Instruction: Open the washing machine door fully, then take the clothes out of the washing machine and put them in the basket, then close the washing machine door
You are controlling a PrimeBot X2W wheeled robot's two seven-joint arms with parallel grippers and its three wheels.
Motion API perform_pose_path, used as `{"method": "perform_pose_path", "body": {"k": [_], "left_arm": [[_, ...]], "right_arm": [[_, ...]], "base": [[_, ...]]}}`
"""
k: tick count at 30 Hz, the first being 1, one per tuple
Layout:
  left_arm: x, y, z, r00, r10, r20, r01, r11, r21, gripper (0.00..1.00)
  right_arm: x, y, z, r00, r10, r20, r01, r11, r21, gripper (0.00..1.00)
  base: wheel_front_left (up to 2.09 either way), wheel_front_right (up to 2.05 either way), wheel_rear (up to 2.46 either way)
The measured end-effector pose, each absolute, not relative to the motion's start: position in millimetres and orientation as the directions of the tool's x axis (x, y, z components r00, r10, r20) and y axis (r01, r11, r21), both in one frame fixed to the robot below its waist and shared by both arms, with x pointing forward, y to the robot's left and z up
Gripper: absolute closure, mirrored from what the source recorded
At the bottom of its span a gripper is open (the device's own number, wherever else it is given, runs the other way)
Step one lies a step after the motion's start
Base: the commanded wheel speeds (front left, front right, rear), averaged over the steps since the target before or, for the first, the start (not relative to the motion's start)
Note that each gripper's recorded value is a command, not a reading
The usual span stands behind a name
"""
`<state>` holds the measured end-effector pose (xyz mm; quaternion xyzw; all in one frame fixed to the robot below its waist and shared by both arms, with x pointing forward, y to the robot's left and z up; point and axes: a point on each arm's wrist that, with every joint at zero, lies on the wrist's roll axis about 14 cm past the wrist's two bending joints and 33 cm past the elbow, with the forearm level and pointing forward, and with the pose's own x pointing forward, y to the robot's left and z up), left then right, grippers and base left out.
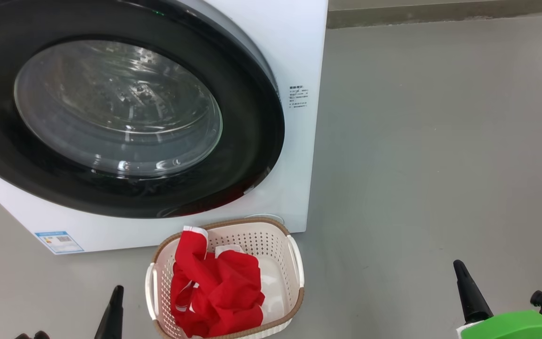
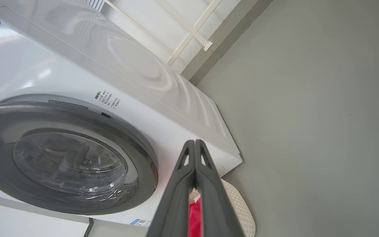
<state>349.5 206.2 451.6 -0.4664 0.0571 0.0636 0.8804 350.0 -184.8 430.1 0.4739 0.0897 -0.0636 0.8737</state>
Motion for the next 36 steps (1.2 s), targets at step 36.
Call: {"method": "perform_pose_path", "body": {"k": [36], "left_arm": [[366, 197, 467, 0.992, 0.013, -0.128, -0.127, 0.245, -0.961, 1.0]], "right_arm": [[364, -197, 455, 0.987, -0.032, -0.159, 0.162, 0.228, 0.96, 1.0]], "base": [[0.0, 0.0, 0.0]]}}
